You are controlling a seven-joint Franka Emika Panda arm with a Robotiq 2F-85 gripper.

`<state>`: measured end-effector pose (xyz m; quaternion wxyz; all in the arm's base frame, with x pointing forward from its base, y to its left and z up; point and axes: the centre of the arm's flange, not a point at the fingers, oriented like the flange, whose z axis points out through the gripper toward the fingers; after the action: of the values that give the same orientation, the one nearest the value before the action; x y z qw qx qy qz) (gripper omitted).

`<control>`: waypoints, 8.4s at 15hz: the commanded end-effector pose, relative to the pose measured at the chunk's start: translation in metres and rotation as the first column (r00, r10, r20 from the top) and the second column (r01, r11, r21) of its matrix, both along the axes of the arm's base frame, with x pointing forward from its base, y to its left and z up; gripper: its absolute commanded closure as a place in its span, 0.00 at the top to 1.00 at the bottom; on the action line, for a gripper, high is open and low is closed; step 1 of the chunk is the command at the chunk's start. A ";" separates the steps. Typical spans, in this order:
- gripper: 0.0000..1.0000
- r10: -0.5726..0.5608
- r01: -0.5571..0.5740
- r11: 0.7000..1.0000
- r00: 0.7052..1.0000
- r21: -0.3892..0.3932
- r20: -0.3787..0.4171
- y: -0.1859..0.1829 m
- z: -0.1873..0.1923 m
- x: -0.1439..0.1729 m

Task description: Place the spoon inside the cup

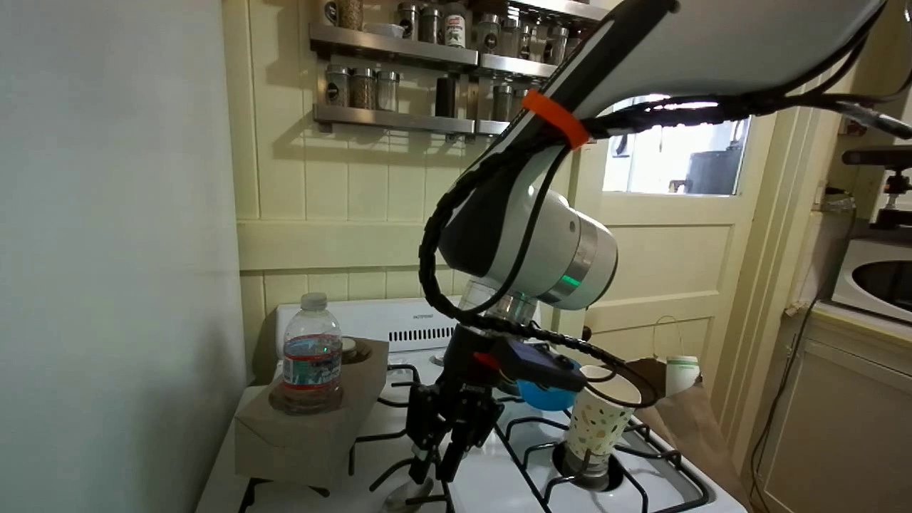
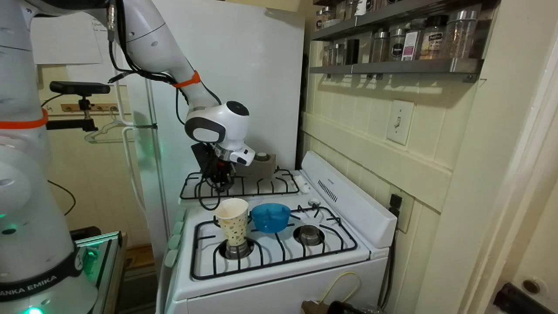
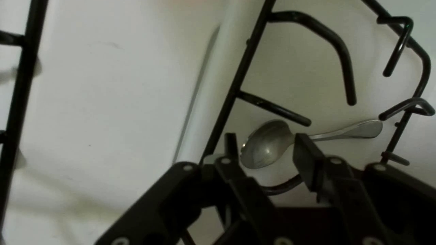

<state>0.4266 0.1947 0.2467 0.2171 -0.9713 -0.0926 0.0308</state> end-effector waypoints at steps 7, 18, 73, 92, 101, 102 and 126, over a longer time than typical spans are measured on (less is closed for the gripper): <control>0.36 -0.033 0.032 0.999 0.999 -0.021 -0.022 0.008 -0.016 0.008; 0.43 -0.069 0.068 0.997 0.998 -0.027 -0.012 0.007 -0.014 0.007; 0.03 -0.331 0.336 0.901 0.941 -0.274 0.068 -0.147 0.092 -0.066; 1.00 0.360 -0.347 0.907 0.933 -0.237 0.011 -0.076 0.065 -0.072; 1.00 0.748 -0.731 0.630 0.662 -0.262 -0.049 -0.075 0.038 -0.068; 1.00 0.780 -0.760 0.590 0.623 -0.273 -0.051 -0.075 0.035 -0.068; 0.99 0.956 -0.842 0.286 0.285 -0.457 0.073 -0.002 -0.022 -0.029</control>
<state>0.3896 0.1904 0.2468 -0.0142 -0.7413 -0.6710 -0.0009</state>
